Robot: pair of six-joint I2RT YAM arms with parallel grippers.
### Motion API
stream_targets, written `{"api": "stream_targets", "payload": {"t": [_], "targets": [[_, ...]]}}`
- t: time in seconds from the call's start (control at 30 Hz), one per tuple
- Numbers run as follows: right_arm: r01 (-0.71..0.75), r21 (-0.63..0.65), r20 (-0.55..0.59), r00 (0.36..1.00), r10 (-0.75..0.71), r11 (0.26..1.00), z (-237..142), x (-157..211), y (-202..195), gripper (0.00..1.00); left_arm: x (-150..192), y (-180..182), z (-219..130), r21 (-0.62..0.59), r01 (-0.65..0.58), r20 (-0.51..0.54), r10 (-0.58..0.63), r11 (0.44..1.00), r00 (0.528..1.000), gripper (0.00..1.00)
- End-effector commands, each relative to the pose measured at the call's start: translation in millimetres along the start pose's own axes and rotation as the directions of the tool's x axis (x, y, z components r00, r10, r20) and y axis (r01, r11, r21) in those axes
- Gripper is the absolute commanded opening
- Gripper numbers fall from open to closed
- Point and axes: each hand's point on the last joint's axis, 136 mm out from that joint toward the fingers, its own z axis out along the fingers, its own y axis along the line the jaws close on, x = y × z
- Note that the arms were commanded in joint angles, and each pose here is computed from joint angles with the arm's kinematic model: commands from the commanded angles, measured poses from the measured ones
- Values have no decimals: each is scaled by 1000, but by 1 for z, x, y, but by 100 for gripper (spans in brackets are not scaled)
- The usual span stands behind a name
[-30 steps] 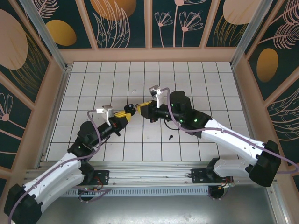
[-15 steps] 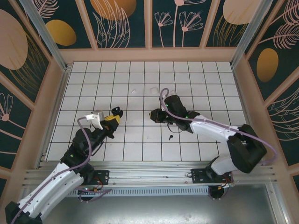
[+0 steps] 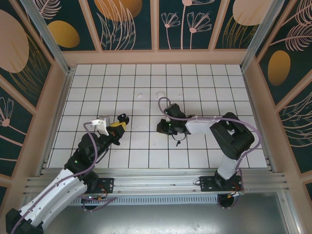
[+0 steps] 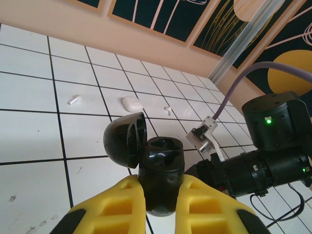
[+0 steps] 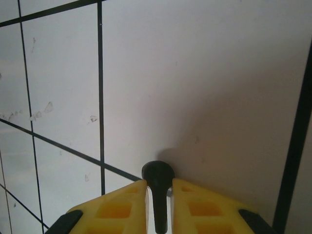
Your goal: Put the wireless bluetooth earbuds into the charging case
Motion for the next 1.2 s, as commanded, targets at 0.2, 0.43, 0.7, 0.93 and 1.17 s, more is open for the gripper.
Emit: {"api": "stream_targets", "payload": {"t": [0.2, 0.43, 0.7, 0.93, 1.17], "targets": [[-32, 53, 13, 999, 31, 998, -8, -11, -1, 34, -3, -4, -1, 21, -5, 17, 5, 1000, 1000, 2], [33, 113, 24, 999, -36, 993, -37, -25, 7, 40, -6, -6, -1, 24, -20, 18, 19, 1000, 1000, 3], [92, 298, -26, 996, -88, 950, -53, -35, 9, 40, -2, -8, 5, 31, -42, -8, 42, 999, 999, 2], [144, 342, -113, 987, -112, 929, -28, -28, 20, 42, -6, -12, 8, 39, -66, -13, 66, 997, 998, 2], [171, 400, -139, 982, -125, 900, -14, -26, 16, 45, -3, -12, 6, 42, -66, -21, 66, 997, 998, 2]]}}
